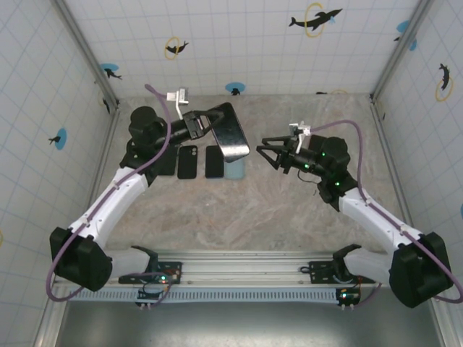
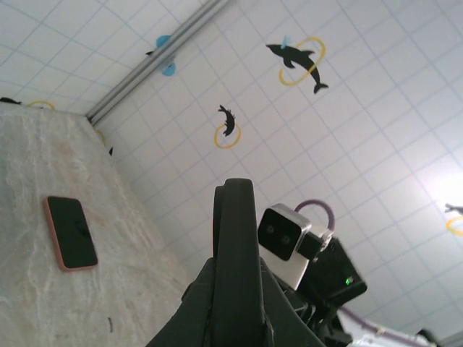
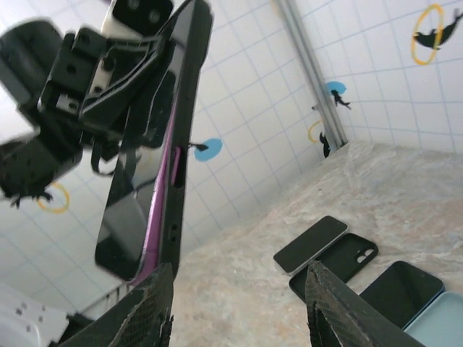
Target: Take the phone out of the phone case
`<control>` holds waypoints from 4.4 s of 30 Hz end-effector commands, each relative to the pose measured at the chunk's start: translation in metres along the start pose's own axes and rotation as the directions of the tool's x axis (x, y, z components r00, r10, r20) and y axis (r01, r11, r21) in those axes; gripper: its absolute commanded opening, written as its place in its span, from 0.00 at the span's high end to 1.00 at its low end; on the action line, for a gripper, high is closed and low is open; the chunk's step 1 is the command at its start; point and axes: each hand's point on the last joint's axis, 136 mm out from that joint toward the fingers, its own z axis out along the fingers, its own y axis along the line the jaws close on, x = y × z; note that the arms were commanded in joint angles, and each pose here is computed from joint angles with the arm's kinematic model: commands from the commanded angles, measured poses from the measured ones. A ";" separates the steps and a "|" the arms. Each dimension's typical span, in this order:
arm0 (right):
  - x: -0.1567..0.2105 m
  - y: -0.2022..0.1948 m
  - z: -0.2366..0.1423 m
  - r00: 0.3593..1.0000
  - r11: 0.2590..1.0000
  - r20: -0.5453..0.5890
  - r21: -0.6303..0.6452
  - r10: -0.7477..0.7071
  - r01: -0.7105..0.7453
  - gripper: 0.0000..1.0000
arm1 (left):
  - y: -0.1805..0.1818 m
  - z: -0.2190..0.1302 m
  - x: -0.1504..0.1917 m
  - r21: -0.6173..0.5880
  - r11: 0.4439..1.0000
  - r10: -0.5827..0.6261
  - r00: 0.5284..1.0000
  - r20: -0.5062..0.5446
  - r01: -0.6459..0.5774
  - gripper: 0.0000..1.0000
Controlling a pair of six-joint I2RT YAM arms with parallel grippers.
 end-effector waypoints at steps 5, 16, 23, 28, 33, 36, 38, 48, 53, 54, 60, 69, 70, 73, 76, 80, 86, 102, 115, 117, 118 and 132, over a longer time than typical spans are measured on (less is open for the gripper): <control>-0.017 0.008 0.004 0.984 0.989 0.100 -0.012 0.147 -0.147 0.54 | -0.018 -0.008 -0.021 0.062 0.995 -0.082 0.989 0.120 0.075 1.00; -0.014 0.015 0.014 0.980 0.983 0.086 -0.055 0.182 -0.178 0.56 | -0.010 -0.006 -0.021 0.071 0.991 -0.125 0.982 0.142 0.116 1.00; -0.012 0.014 0.021 0.982 0.983 0.065 -0.053 0.178 -0.175 0.57 | -0.012 -0.005 -0.019 0.087 0.988 -0.135 0.982 0.133 0.124 1.00; -0.016 0.018 0.018 0.980 0.982 0.082 -0.073 0.179 -0.173 0.57 | -0.006 -0.004 -0.016 0.057 0.992 -0.123 0.984 0.130 0.116 1.00; -0.026 0.017 0.006 0.973 0.981 0.130 -0.065 0.191 -0.184 0.57 | -0.004 -0.006 -0.018 0.042 0.994 -0.105 0.984 0.146 0.100 1.00; -0.032 0.024 0.005 0.966 0.975 0.148 -0.101 0.213 -0.200 0.56 | -0.005 -0.006 -0.019 0.046 0.994 -0.105 0.984 0.147 0.099 1.00; -0.030 0.026 0.009 0.966 0.971 0.130 -0.116 0.224 -0.210 0.57 | -0.007 -0.005 -0.019 0.059 0.993 -0.111 0.983 0.146 0.103 1.00; -0.018 0.023 0.019 0.967 0.966 0.083 -0.117 0.242 -0.232 0.58 | -0.015 -0.005 -0.019 0.092 0.990 -0.117 0.983 0.142 0.105 1.00; -0.015 0.021 0.022 0.965 0.963 0.074 -0.117 0.250 -0.241 0.58 | -0.011 -0.002 -0.012 0.103 0.986 -0.143 0.982 0.126 0.131 1.00; -0.015 0.021 0.023 0.965 0.963 0.074 -0.119 0.250 -0.241 0.58 | -0.013 -0.001 -0.012 0.107 0.986 -0.141 0.982 0.123 0.128 1.00; -0.012 0.022 0.028 0.961 0.956 0.054 -0.128 0.272 -0.264 0.58 | -0.012 0.001 -0.011 0.107 0.985 -0.147 0.981 0.129 0.134 1.00; -0.012 0.025 0.033 0.872 0.873 0.110 -0.179 0.476 -0.454 0.59 | 0.002 0.008 -0.002 0.115 0.961 -0.270 0.943 0.195 0.251 1.00; -0.013 0.028 0.035 0.859 0.859 0.111 -0.193 0.499 -0.474 0.59 | 0.005 0.011 0.000 0.108 0.957 -0.286 0.938 0.194 0.269 1.00; -0.015 0.030 0.038 0.809 0.811 0.127 -0.227 0.574 -0.540 0.61 | 0.011 0.013 0.003 0.091 0.948 -0.318 0.927 0.197 0.306 1.00; -0.016 0.034 0.042 0.754 0.753 0.123 -0.264 0.645 -0.602 0.63 | 0.027 0.008 0.006 0.054 0.928 -0.370 0.897 0.239 0.369 1.00; -0.016 0.040 0.044 0.735 0.731 0.113 -0.282 0.669 -0.622 0.66 | 0.042 0.007 0.012 0.026 0.901 -0.426 0.869 0.252 0.434 1.00; -0.012 0.037 0.038 0.714 0.712 0.117 -0.281 0.690 -0.643 0.86 | 0.052 0.008 0.017 0.000 0.880 -0.459 0.852 0.252 0.474 1.00; -0.020 0.028 0.022 0.651 0.670 0.188 -0.342 0.736 -0.659 1.00 | 0.075 0.016 0.027 -0.061 0.848 -0.503 0.836 0.219 0.527 0.79; -0.027 0.019 0.012 0.610 0.652 0.240 -0.377 0.755 -0.658 1.00 | 0.078 0.017 0.028 -0.112 0.854 -0.479 0.852 0.212 0.508 0.39; -0.027 0.015 0.010 0.607 0.658 0.259 -0.367 0.752 -0.658 1.00 | 0.076 0.016 0.026 -0.115 0.857 -0.472 0.855 0.216 0.502 0.36; -0.027 0.011 0.009 0.597 0.656 0.273 -0.356 0.754 -0.666 1.00 | 0.074 0.015 0.026 -0.114 0.859 -0.469 0.856 0.216 0.499 0.35; -0.036 -0.031 -0.013 0.550 0.768 0.588 -0.206 0.592 -0.606 1.00 | 0.045 -0.001 0.069 -0.086 0.834 -0.502 0.813 0.296 0.546 0.31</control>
